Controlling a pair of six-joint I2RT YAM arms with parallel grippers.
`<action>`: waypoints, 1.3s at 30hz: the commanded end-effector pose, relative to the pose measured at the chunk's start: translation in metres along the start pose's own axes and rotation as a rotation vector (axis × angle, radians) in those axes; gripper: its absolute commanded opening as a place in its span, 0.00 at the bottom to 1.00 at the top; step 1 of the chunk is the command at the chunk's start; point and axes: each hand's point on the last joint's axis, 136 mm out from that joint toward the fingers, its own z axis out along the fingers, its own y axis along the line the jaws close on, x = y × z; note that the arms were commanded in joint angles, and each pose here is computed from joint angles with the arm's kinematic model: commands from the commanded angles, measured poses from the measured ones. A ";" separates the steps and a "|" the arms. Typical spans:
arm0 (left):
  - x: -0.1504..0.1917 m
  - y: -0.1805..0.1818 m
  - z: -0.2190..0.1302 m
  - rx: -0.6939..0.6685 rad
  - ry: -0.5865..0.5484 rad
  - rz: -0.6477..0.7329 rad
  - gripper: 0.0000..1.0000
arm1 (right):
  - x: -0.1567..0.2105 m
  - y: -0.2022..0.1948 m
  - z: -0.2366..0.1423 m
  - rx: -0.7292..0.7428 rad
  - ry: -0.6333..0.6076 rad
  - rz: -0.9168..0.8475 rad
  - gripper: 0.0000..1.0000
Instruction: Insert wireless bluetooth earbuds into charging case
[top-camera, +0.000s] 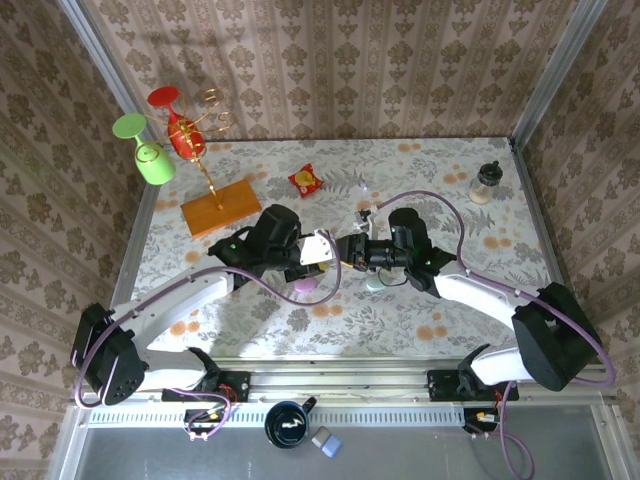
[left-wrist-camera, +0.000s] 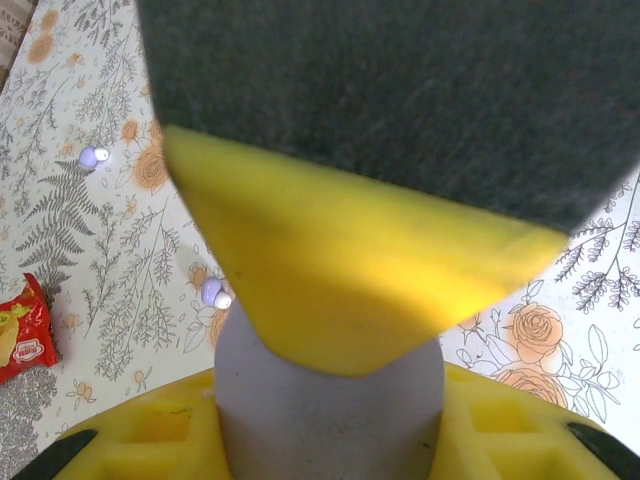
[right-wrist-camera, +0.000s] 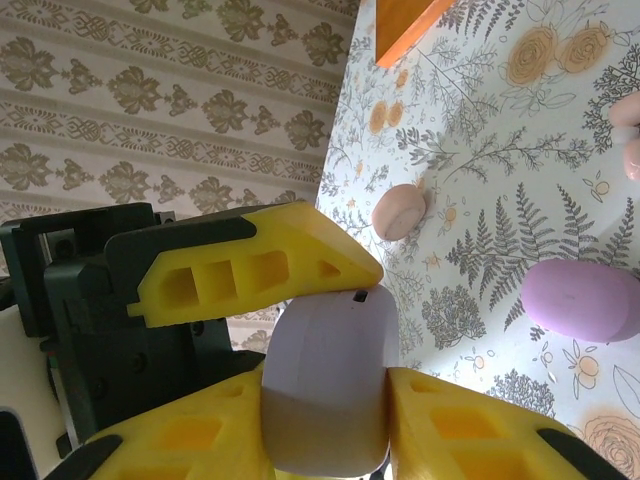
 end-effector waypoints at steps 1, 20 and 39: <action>-0.017 0.003 -0.008 -0.025 -0.071 0.042 0.29 | -0.004 0.011 0.003 -0.026 0.014 0.002 0.33; -0.037 0.033 -0.041 -0.166 -0.496 -0.267 1.00 | -0.044 0.018 -0.045 -0.142 -0.129 0.120 0.18; -0.079 0.041 -0.069 0.000 -0.912 -0.336 0.89 | -0.060 0.099 -0.073 -0.497 -0.105 0.226 0.06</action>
